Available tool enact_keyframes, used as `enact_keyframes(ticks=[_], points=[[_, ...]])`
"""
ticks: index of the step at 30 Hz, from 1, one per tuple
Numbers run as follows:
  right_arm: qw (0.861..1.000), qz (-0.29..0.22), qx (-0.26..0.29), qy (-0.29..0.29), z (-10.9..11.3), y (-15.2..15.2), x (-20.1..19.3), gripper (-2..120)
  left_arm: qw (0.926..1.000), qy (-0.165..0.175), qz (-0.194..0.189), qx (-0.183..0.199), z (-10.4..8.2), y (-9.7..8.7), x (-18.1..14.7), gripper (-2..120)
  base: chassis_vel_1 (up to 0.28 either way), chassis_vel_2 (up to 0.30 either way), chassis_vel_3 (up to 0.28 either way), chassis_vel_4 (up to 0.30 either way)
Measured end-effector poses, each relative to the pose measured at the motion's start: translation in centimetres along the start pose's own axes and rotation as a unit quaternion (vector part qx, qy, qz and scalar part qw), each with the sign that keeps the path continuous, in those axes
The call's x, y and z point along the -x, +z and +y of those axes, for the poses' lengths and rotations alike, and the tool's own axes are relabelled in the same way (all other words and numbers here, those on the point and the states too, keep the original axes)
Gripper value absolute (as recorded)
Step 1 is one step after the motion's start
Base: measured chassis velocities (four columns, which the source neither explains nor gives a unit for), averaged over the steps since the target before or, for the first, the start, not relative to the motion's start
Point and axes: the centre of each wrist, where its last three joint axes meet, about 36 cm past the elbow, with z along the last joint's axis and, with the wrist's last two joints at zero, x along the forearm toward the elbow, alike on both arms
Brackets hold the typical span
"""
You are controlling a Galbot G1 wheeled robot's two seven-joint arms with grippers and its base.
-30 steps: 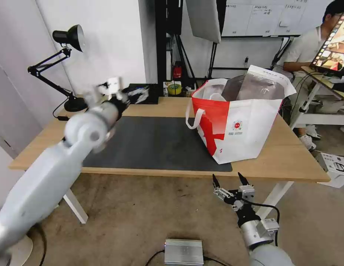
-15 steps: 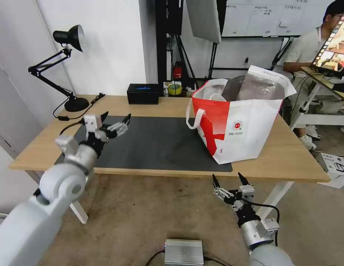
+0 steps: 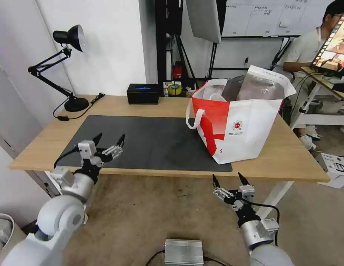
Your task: Pick up the trash from the table and place it into the takeout bag.
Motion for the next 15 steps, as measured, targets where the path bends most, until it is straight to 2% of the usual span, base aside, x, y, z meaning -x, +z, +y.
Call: enact_keyframes(ticks=[3, 6, 15], points=[[1.000, 0.000, 0.000, 0.000, 0.0, 0.0, 0.0, 100, 1.0000, -0.004, -0.003, 0.004, 0.0, 0.7, -0.8, 100, 0.000, 0.000, 0.000, 0.000], [1.000, 0.000, 0.000, 0.000, 0.0, 0.0, 0.0, 100, 0.9997, -0.011, -0.016, 0.013, 0.1, 2.3, -2.3, 100, 0.000, 0.000, 0.000, 0.000], [1.000, 0.000, 0.000, 0.000, 0.0, 0.0, 0.0, 100, 0.9989, -0.033, -0.021, 0.026, 0.6, 4.2, -5.0, 100, 0.000, 0.000, 0.000, 0.000]])
